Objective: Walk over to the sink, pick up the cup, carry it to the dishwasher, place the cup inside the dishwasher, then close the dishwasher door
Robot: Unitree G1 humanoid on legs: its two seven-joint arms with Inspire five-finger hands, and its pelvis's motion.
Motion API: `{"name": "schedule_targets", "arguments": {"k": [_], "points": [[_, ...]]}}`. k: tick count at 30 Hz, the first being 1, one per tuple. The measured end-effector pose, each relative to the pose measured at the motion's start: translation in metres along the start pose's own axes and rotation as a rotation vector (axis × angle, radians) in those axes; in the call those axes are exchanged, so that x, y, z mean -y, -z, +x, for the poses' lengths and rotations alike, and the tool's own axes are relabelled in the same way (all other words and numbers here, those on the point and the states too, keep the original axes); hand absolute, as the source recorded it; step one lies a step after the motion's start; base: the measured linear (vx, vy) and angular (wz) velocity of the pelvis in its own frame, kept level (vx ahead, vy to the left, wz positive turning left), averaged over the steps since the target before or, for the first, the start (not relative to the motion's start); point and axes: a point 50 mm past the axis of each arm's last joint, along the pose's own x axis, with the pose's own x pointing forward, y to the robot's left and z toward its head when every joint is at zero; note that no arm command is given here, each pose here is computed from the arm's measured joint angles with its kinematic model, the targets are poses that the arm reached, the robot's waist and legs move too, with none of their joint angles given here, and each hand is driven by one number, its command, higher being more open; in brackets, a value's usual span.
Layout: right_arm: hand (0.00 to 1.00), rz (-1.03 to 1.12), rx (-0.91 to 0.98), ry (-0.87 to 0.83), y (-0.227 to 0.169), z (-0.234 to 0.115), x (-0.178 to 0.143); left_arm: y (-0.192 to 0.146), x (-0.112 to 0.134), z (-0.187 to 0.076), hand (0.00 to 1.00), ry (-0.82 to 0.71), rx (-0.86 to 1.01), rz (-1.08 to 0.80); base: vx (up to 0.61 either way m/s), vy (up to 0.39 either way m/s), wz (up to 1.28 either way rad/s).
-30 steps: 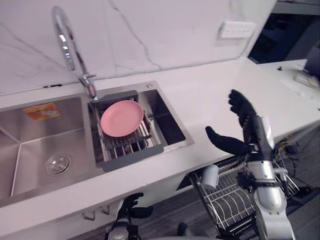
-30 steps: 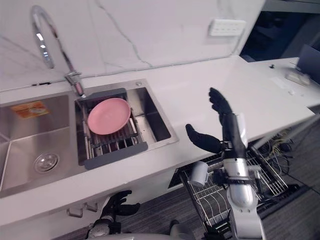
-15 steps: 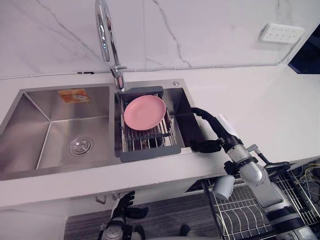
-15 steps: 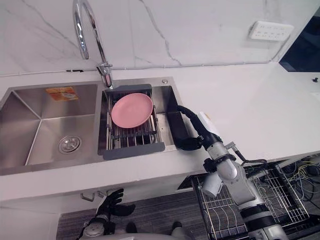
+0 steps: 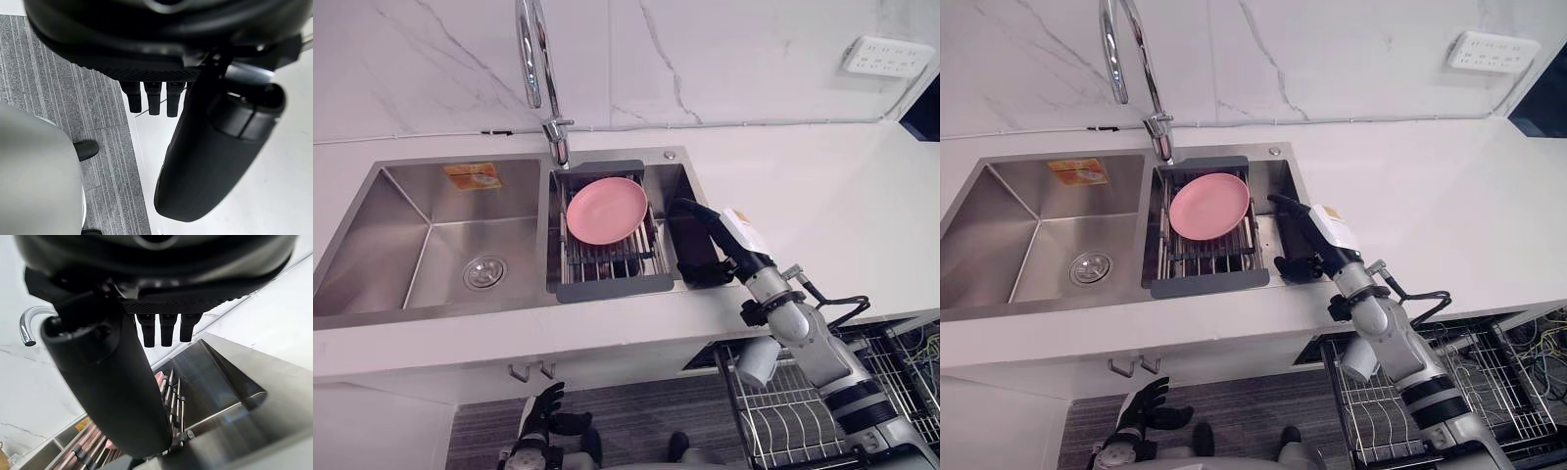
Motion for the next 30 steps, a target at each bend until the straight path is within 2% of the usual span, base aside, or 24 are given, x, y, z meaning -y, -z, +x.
{"name": "schedule_targets", "arguments": {"k": [15,23,30], "points": [[0.9,-0.036,0.174,0.114,-0.038,0.035,0.031,-0.006,0.001,0.001,0.9,-0.001,0.024,-0.005,0.01,-0.002,0.02],[0.9,-0.059,0.217,0.006,-0.048,0.049,0.013,-0.009,0.0,0.001,0.9,-0.003,0.037,-0.007,0.01,0.001,0.02],[0.9,-0.077,0.074,-0.106,-0.015,0.05,-0.007,-0.012,0.0,0.002,0.9,-0.005,0.057,-0.015,0.03,0.01,0.09]]}}
